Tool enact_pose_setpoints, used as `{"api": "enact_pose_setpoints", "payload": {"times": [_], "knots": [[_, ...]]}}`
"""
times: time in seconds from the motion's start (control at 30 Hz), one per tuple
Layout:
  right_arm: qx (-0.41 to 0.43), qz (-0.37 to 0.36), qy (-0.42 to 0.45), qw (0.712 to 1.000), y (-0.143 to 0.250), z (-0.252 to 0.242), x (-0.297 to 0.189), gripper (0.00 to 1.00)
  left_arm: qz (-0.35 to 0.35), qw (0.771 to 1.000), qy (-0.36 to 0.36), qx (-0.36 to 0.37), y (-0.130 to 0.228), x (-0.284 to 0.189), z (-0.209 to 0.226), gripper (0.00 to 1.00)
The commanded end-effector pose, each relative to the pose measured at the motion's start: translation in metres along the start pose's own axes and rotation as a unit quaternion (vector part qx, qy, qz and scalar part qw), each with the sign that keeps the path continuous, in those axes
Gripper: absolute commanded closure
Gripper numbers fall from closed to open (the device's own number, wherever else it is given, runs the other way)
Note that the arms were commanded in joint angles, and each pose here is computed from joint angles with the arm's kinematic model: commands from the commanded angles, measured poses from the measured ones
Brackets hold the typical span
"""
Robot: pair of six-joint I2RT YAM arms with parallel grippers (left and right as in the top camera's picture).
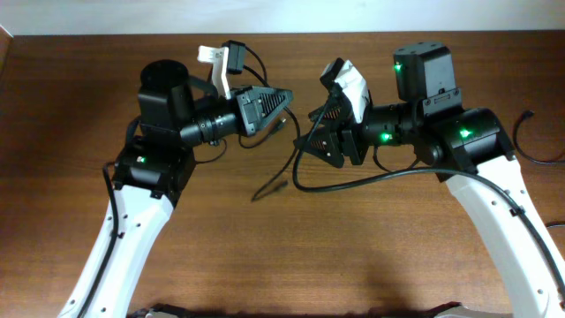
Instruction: Untangle cables
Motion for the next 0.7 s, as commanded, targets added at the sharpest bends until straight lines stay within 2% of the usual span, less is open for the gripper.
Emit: {"api": "enact_pose_setpoints", "payload": {"times": [0.0, 0.2, 0.43, 0.47, 0.5, 0.53, 0.67], "knots": [[-0.014, -0.001, 0.014, 1.0, -0.003, 0.002, -0.003, 0.31, -0.017, 0.998, 0.026, 0.055, -0.003, -0.016, -0.032, 1.0], [0.003, -0.003, 0.008, 1.0, -0.003, 0.004, -0.003, 0.31, -0.045, 0.992, 0.055, 0.1, 0.001, -0.046, -0.077, 1.0], [0.01, -0.069, -0.117, 0.991, -0.026, 0.032, -0.008, 0.32, -0.054, 0.995, 0.021, 0.076, 0.0, -0.045, -0.065, 1.0], [0.016, -0.073, -0.116, 0.99, -0.029, 0.031, -0.008, 0.36, -0.059, 0.995, 0.017, 0.076, -0.001, -0.045, -0.064, 1.0], [0.013, -0.076, -0.115, 0.99, -0.03, 0.031, -0.008, 0.44, -0.064, 0.995, 0.015, 0.078, -0.002, -0.044, -0.064, 1.0], [0.011, -0.076, -0.115, 0.99, -0.03, 0.031, -0.008, 0.59, -0.064, 0.994, 0.021, 0.083, -0.001, -0.043, -0.068, 1.0], [0.021, -0.075, -0.117, 0.99, -0.03, 0.031, -0.008, 0.58, -0.077, 0.993, 0.014, 0.088, 0.0, -0.035, -0.072, 1.0]]}}
Point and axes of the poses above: each gripper's point midway between its finger pads, its own x axis out along the fingers, its own z axis along the line the jaws close on, y = z × x, the point moved 5 cm from there along -x, back along the fingers, and after that the axes turned 10 degrees about -x, right-handed, at the moved point
